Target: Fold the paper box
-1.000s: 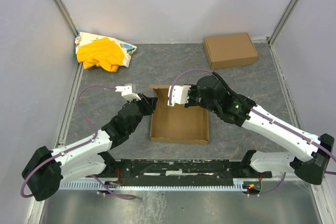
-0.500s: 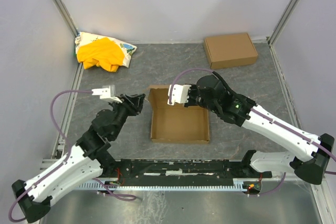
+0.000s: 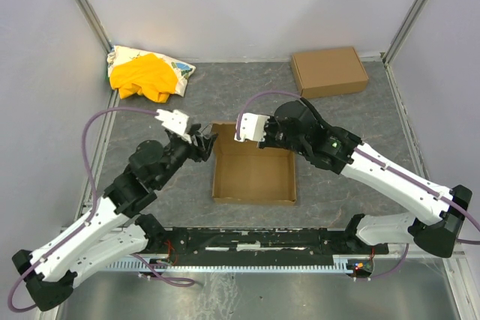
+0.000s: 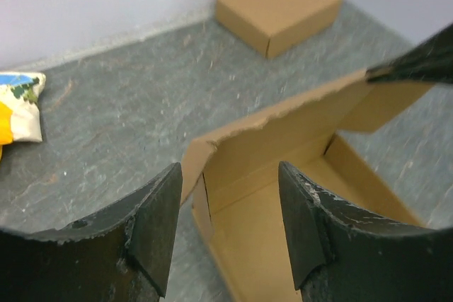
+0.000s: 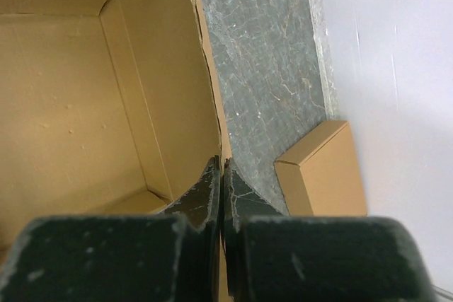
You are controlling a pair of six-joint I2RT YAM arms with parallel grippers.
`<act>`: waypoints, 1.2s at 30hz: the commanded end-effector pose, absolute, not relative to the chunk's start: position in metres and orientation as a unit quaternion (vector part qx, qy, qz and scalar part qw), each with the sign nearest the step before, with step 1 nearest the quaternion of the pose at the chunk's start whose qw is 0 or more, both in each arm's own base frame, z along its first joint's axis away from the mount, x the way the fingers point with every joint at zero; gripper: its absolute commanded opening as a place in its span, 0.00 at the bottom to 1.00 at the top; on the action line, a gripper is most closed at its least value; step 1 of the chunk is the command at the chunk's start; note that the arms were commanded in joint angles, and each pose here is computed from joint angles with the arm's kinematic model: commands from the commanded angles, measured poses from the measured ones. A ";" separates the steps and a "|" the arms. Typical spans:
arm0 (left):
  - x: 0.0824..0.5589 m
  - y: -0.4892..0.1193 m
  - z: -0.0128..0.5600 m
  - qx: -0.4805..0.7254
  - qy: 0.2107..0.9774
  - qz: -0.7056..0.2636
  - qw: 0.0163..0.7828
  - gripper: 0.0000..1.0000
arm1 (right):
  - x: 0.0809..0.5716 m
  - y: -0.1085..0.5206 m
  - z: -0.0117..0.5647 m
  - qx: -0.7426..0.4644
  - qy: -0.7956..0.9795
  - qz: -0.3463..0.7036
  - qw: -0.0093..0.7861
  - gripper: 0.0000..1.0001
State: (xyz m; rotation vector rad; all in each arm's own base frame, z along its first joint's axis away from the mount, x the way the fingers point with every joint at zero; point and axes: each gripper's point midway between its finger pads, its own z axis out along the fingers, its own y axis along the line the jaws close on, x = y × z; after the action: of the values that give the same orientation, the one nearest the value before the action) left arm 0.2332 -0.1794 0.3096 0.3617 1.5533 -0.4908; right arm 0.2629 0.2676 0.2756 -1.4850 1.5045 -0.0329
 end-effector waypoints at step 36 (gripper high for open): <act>0.259 -0.173 0.285 0.204 0.701 -0.113 0.674 0.17 | 0.255 0.265 0.294 -0.589 0.623 0.009 0.514 0.04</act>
State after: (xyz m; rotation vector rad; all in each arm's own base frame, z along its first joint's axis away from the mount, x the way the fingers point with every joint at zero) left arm 0.2562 -0.1702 0.2700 0.4905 1.6373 -0.2264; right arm 0.2591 0.2641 0.2767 -1.4741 1.5219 -0.0203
